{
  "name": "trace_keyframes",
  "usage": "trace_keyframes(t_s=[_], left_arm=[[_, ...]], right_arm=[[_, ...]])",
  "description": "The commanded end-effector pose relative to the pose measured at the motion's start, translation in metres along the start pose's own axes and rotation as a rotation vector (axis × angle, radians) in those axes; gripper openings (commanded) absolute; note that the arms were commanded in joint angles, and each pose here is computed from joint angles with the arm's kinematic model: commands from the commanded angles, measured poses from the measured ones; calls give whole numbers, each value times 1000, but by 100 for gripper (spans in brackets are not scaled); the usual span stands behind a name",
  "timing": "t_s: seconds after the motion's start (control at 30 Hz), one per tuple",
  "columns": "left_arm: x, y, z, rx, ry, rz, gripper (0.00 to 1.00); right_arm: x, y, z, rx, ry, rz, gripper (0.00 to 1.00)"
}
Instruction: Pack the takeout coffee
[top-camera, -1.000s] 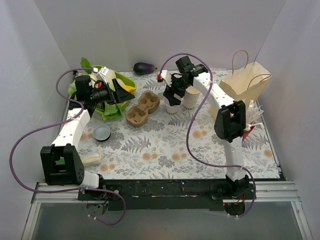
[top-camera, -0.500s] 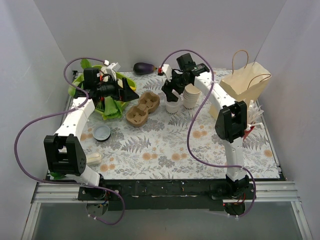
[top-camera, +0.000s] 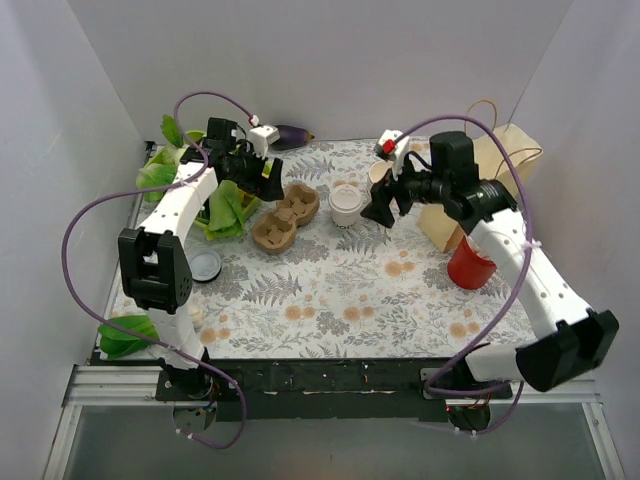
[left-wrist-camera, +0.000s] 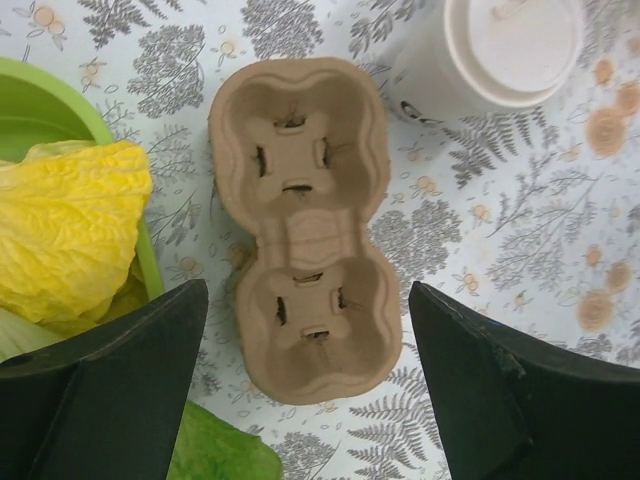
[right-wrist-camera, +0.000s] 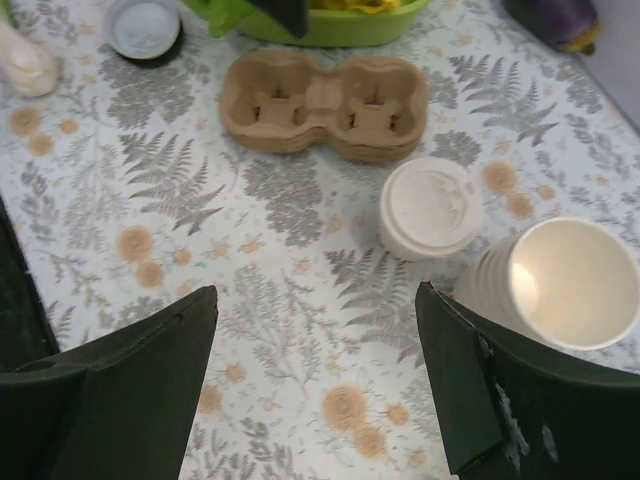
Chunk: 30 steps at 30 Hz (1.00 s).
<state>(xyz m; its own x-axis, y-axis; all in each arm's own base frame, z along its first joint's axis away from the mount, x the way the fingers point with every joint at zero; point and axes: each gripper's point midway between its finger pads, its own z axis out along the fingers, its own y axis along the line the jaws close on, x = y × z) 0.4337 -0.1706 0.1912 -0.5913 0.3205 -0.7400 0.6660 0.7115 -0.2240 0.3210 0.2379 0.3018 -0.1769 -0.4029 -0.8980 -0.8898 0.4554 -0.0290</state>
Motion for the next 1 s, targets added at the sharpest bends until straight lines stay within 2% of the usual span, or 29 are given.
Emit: trace_keyframes(t_s=[0.0,0.13,0.23,0.63,0.97], left_arm=[[-3,4,3,-61,69,117,81],[23,8,22,-68,193,82,79],[31,13,29,-75,217,71,78],[35,6,52,-34,207,51,74],[35,-2,72,-21,227,77,59]], right_arm=[[31,23,10,-50,-16,140,87],[51,37,6,-56,-49,178,87],[61,41,2,-46,-36,161,87],[77,41,11,-69,10,188,88],[81,40,14,-72,19,195,88]])
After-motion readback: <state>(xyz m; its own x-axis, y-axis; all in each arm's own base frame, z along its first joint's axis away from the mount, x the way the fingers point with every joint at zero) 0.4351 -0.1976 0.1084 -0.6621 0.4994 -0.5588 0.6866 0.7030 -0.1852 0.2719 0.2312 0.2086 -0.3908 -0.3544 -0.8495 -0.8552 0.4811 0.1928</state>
